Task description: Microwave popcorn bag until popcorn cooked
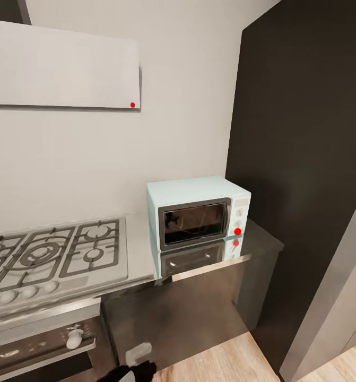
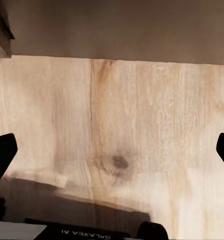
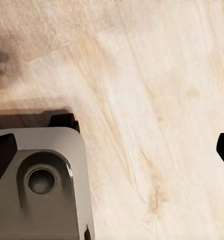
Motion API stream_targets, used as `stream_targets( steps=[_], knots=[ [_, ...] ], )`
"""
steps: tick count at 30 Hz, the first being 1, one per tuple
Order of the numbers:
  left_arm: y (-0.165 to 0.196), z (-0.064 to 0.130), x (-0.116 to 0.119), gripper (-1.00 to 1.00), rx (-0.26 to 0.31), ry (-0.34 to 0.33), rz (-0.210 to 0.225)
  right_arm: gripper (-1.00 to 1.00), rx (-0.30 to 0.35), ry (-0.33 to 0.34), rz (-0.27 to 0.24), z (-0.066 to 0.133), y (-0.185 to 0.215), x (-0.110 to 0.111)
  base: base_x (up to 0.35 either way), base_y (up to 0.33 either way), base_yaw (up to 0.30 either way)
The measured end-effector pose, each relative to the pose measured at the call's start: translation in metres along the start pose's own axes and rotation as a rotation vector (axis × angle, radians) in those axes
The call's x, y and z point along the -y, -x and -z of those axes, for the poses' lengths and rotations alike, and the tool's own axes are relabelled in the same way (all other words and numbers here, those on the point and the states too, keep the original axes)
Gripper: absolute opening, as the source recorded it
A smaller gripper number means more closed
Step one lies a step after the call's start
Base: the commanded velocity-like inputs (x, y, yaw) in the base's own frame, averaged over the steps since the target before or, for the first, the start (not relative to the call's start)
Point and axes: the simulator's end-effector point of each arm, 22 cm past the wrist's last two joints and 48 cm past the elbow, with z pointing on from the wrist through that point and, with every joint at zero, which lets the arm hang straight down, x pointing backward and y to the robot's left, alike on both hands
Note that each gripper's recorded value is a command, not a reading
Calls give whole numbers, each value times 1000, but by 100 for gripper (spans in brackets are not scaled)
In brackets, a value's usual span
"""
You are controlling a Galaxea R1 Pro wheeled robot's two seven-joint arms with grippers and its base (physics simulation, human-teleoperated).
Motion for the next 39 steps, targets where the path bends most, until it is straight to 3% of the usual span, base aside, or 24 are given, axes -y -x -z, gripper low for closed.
stream_targets(
  steps=[1, 3, 6, 23, 27, 30, 33, 37, 39],
  knots=[
    [9, 0, -14, 100, 28, 19, 11, 100, 1, 0, 0, 0, 0, 0, 0, 0, 0],
    [37, 1, -82, 100, 86, 110, 28, 100, 6, 0, 2, 0, 2, 0, 0, 0, 0],
    [53, 5, -115, 100, 115, 151, 35, 100, 10, 1, 7, 0, 3, -1, 0, 0, 0],
    [59, 5, -105, 100, 131, 132, -3, 100, 2, -1, 1, 0, 1, 0, 0, 0, 62],
    [76, 7, -80, 100, 166, 76, -1, 100, 3, -1, 1, 0, 1, 0, 0, 0, 255],
    [80, 8, -80, 100, 173, 73, 0, 100, 3, -1, 0, 0, 1, 0, 0, 0, 266],
    [81, 9, -98, 100, 169, 104, 1, 100, 3, -1, 1, 0, 1, 0, 0, 0, 268],
    [63, 12, -164, 100, 123, 225, 6, 100, 3, -1, 1, 0, 1, 0, 0, 0, 268],
    [46, 14, -183, 100, 90, 266, 8, 100, 4, -1, 0, 0, 1, 0, 0, 0, 268]
  ],
)
